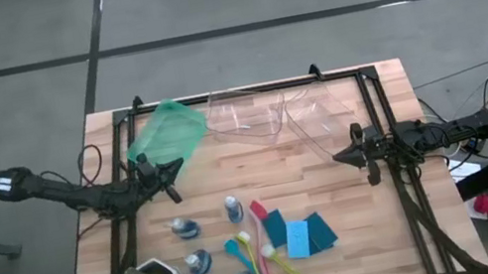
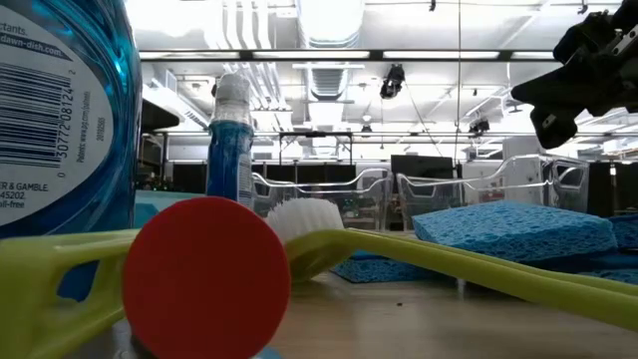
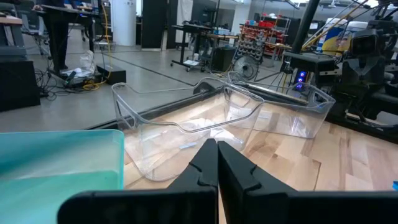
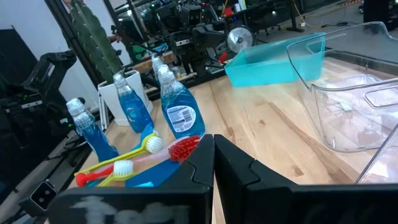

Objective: Pick & Place Kitchen Sink Supplies

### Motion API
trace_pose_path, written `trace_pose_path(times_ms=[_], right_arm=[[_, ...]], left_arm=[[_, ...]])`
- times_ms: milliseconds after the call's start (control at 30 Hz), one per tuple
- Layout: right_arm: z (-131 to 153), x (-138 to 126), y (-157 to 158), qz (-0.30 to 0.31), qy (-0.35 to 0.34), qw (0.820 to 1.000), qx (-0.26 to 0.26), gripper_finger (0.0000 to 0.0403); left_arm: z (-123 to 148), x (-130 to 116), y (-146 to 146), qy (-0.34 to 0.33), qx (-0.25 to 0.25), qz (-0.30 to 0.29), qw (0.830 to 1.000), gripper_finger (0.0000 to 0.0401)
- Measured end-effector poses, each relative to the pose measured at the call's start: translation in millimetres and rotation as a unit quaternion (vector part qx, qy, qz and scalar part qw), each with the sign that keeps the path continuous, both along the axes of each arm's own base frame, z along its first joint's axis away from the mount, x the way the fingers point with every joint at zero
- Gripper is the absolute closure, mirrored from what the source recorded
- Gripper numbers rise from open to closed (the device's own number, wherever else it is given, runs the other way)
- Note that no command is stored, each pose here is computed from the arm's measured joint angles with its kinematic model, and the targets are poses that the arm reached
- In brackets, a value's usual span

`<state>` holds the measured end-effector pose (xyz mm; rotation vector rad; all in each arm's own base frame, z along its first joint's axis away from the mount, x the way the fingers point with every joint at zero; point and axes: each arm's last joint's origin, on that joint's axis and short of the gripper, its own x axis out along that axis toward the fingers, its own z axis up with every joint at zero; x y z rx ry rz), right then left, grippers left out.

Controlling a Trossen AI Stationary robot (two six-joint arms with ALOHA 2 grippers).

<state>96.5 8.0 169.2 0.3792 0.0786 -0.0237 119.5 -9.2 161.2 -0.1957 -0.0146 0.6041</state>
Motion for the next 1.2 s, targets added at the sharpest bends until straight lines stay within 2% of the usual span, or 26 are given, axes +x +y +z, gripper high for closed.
trace_pose_path(times_ms=[300,433,533,633,767,900,1033,1200], right_arm=[[0,0,0,0.0,0.0,1.0,0.002,0.0394],[0,0,2,0.029,0.001,0.998,0.055,0.0394],[2,0,2,0.029,-0.009,0.996,0.081,0.0394],[2,0,3,0.033,-0.007,0.99,0.14,0.0394],[1,2,6,0.068,-0.005,0.982,0.179,0.0394],[0,6,9,0.082,-0.023,0.978,0.19,0.0394],[-2,12,14,0.097,-0.012,0.977,0.19,0.0393],[0,20,16,0.091,0.005,0.978,0.187,0.0366]], left_arm=[[0,0,0,0.0,0.0,0.0,1.0,0.0401],[0,0,0,0.0,0.0,0.0,1.0,0.0401],[0,0,0,0.0,0.0,0.0,1.0,0.0401],[0,0,0,0.0,0.0,0.0,1.0,0.0401],[0,0,0,0.0,0.0,0.0,1.0,0.0401],[0,0,0,0.0,0.0,0.0,1.0,0.0401],[0,0,0,0.0,0.0,0.0,1.0,0.0401],[0,0,0,0.0,0.0,0.0,1.0,0.0401]])
